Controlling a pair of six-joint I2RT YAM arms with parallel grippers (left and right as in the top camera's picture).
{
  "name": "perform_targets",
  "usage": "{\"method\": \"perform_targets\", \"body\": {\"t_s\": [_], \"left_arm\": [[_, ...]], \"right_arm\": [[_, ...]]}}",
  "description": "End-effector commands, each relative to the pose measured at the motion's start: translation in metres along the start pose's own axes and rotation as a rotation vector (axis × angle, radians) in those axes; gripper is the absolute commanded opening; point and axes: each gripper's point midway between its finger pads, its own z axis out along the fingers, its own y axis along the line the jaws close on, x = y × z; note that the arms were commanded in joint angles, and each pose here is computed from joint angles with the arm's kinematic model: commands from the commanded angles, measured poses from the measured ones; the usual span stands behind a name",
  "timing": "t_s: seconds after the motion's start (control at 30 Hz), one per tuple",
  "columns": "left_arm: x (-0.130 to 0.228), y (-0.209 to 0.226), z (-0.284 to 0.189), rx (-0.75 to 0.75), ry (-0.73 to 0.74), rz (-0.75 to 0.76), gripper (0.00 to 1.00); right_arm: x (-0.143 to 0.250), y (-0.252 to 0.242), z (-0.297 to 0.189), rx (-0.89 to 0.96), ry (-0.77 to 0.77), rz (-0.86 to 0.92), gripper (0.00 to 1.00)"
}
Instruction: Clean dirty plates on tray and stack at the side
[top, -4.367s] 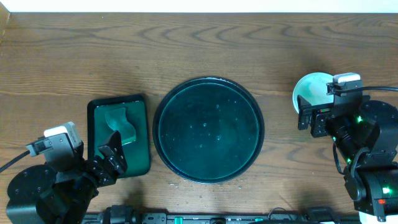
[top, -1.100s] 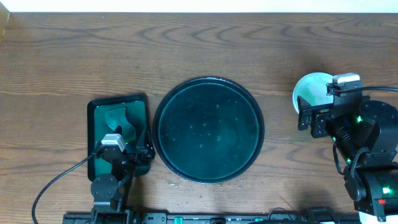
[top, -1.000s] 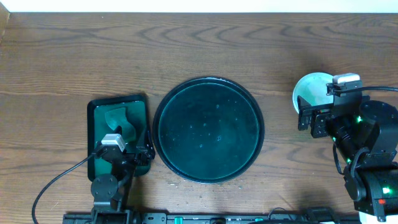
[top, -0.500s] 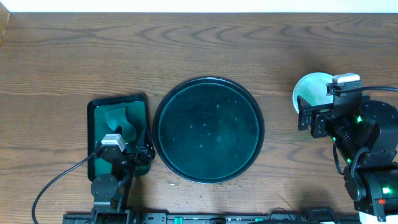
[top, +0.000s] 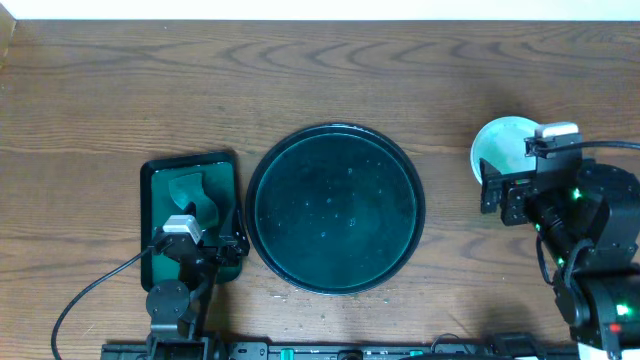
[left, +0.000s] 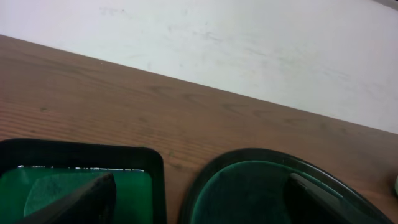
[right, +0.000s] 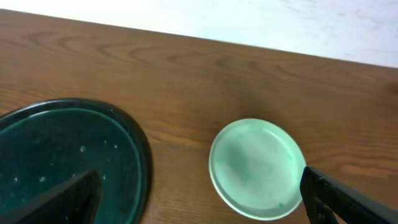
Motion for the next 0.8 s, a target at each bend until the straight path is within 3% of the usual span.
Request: {"method": "perform_targets", "body": {"t_s": [0.0,0.13,0.33,0.77], "left_arm": [[0.015,0.001,0.000,0.003,0.053,0.004,0.86],[0.015,0.001,0.000,0.003,0.053,0.004,0.86],[0.015,0.001,0.000,0.003,0.053,0.004,0.86],[0.015,0.001,0.000,0.003,0.053,0.004,0.86]], "right_arm": [[-0.009,-0.008,-0.026,0.055,-0.081,-0.024,0.99],[-0.006,-0.008,-0.054,0.063,-0.175,-0.021,0.99],[0.034,-0.006,-0.082,0.063,-0.361,0.050,0.99],[0.061,0.000,-0.019,-0.037,-0.654,0.313,0.99]]}}
